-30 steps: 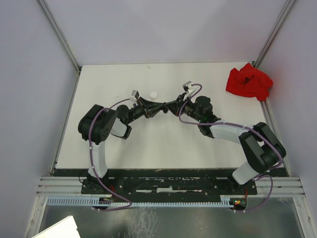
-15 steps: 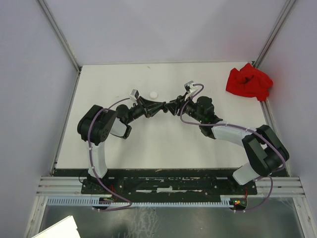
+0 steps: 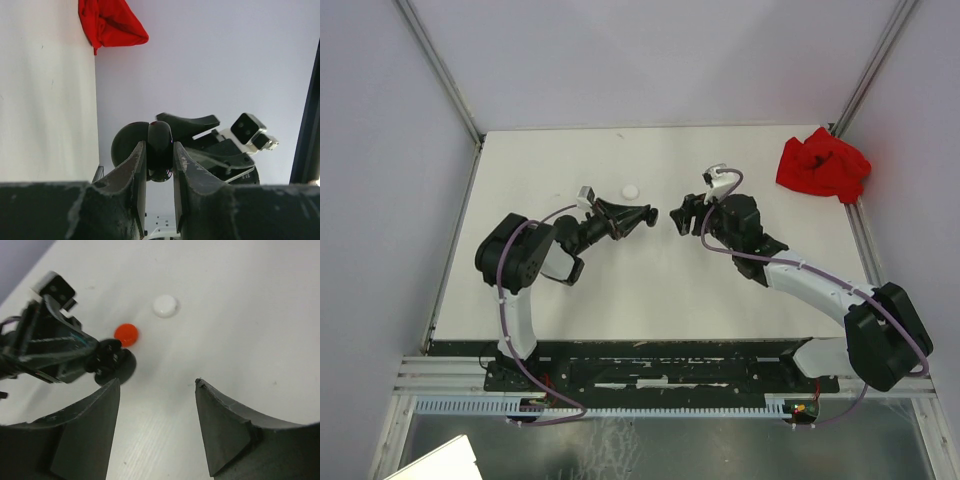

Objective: Insert the wireless bluetooth earbuds into the charging case
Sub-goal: Close the charging case.

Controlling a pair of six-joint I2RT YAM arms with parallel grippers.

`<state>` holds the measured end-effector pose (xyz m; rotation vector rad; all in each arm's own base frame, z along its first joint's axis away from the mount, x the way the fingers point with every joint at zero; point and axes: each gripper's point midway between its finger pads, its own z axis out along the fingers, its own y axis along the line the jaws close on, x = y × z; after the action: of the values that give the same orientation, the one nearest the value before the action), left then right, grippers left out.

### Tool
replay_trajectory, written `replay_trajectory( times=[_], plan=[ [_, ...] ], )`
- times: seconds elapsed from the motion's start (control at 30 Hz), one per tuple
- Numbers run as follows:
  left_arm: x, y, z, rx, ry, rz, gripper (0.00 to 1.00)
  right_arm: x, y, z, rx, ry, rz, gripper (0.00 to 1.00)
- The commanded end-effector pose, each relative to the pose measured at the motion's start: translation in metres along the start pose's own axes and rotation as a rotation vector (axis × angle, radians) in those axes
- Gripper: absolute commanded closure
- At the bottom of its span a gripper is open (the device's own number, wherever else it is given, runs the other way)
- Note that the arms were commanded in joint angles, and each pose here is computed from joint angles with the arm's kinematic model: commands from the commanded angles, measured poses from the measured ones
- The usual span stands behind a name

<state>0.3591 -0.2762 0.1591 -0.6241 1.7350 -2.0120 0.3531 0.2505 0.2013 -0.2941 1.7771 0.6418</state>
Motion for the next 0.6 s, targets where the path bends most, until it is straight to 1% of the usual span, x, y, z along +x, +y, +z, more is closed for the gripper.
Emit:
replay_trajectory(
  times=[0.0, 0.07, 0.1, 0.2, 0.23, 0.37, 0.5, 0.57],
  plan=[
    [0.000, -0.056, -0.002, 0.169, -0.067, 0.032, 0.97, 0.018, -0.020, -0.005, 0.158, 0.091, -0.085, 0.28],
    [-0.004, -0.053, 0.000, 0.139, -0.112, 0.011, 0.97, 0.029, -0.021, -0.002, 0.171, 0.116, -0.122, 0.25],
    [-0.005, -0.052, 0.001, 0.125, -0.131, 0.004, 0.97, 0.036, -0.019, 0.001, 0.171, 0.119, -0.142, 0.21],
    [-0.009, -0.053, 0.005, 0.103, -0.175, -0.015, 0.97, 0.048, -0.011, 0.010, 0.161, 0.076, -0.203, 0.02],
    [-0.009, -0.050, 0.008, 0.079, -0.190, -0.031, 0.97, 0.050, -0.007, 0.012, 0.150, 0.054, -0.222, 0.00],
    [-0.008, -0.040, 0.015, 0.021, -0.240, -0.067, 0.97, 0.060, 0.006, 0.023, 0.108, -0.017, -0.277, 0.00],
    [-0.001, -0.027, 0.020, -0.008, -0.242, -0.102, 0.97, 0.058, 0.007, 0.029, 0.107, -0.121, -0.290, 0.00],
    [0.001, -0.019, 0.021, -0.020, -0.238, -0.118, 0.97, 0.055, 0.008, 0.033, 0.103, -0.153, -0.302, 0.00]
  ],
)
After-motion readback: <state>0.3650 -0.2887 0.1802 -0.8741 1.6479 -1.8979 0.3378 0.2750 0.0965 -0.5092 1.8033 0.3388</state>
